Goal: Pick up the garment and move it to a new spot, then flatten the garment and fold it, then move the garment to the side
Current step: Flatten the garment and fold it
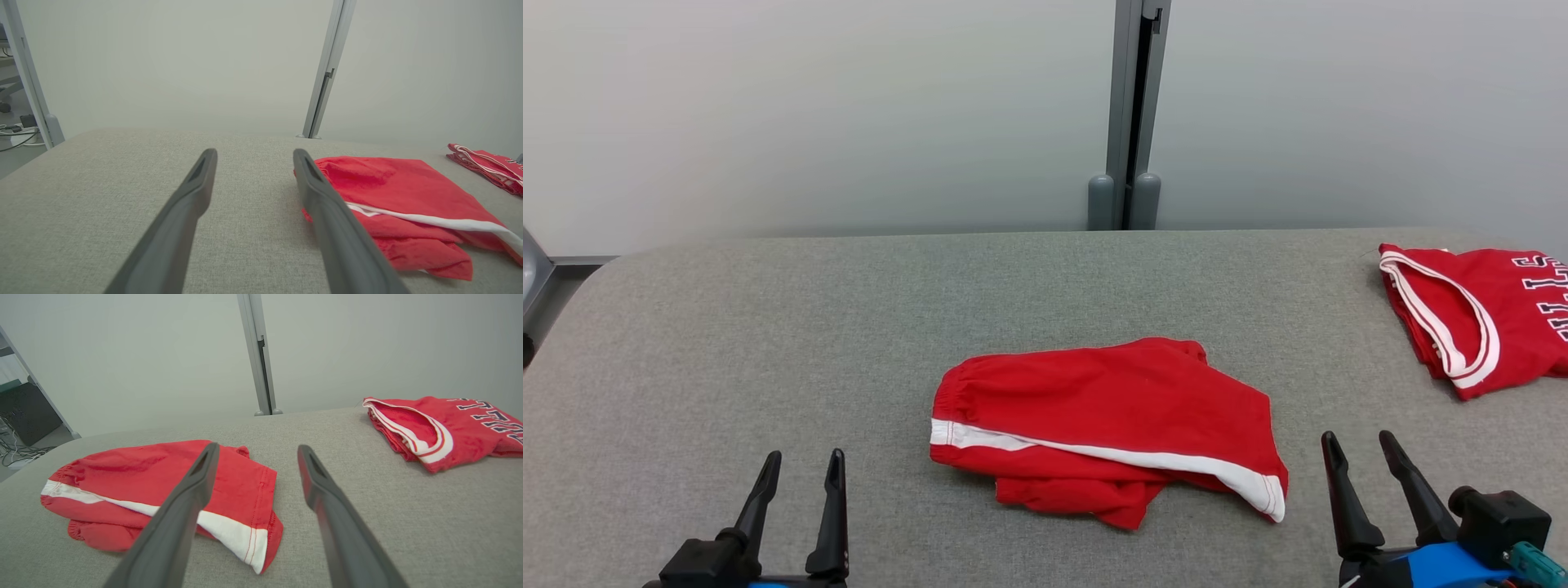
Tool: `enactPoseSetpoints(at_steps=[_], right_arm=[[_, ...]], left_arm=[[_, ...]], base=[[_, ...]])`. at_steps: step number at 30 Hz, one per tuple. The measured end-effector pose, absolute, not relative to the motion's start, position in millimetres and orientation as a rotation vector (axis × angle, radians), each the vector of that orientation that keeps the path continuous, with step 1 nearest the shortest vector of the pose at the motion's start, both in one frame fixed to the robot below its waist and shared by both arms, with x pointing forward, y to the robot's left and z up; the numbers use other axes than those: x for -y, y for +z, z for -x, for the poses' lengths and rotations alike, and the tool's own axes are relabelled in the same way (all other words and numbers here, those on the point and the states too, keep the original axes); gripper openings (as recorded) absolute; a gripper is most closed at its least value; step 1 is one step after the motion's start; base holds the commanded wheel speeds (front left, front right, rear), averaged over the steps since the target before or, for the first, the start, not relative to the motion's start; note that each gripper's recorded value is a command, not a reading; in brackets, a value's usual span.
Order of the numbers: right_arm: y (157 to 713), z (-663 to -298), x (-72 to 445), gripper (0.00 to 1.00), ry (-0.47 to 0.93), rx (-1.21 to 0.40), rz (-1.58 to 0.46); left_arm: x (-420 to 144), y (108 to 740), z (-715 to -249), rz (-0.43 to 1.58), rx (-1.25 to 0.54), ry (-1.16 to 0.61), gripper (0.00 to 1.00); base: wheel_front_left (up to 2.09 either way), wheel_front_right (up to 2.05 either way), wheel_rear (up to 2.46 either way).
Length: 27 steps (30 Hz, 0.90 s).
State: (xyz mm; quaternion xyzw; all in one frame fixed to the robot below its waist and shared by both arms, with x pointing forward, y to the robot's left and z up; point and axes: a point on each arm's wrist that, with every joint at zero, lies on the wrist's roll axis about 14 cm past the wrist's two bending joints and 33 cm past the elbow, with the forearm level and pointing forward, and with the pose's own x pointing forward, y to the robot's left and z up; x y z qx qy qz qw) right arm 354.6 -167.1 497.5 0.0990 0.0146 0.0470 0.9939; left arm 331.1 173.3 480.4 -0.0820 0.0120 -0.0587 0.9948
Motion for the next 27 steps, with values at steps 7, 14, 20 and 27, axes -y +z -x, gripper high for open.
enactPoseSetpoints(at_steps=[7, 14, 20, 27], right_arm=[[495, -355, 163, 1.0, 0.106, -0.042, -0.203], [493, -355, 162, 1.0, 0.109, -0.048, -0.205], [492, -355, 162, 1.0, 0.109, -0.053, -0.205], [488, -355, 159, 1.0, 0.113, -0.066, -0.206]], left_arm=[[-174, 476, -331, 0.161, -0.03, -0.116, 1.0], [-173, 469, -331, 0.165, -0.052, -0.124, 1.0], [-171, 466, -332, 0.165, -0.061, -0.131, 1.0], [-163, 456, -338, 0.138, -0.095, -0.166, 1.0]], base=[[0.0, 0.0, 0.0], [0.0, 0.0, 0.0], [0.0, 0.0, 0.0], [0.0, 0.0, 0.0]])
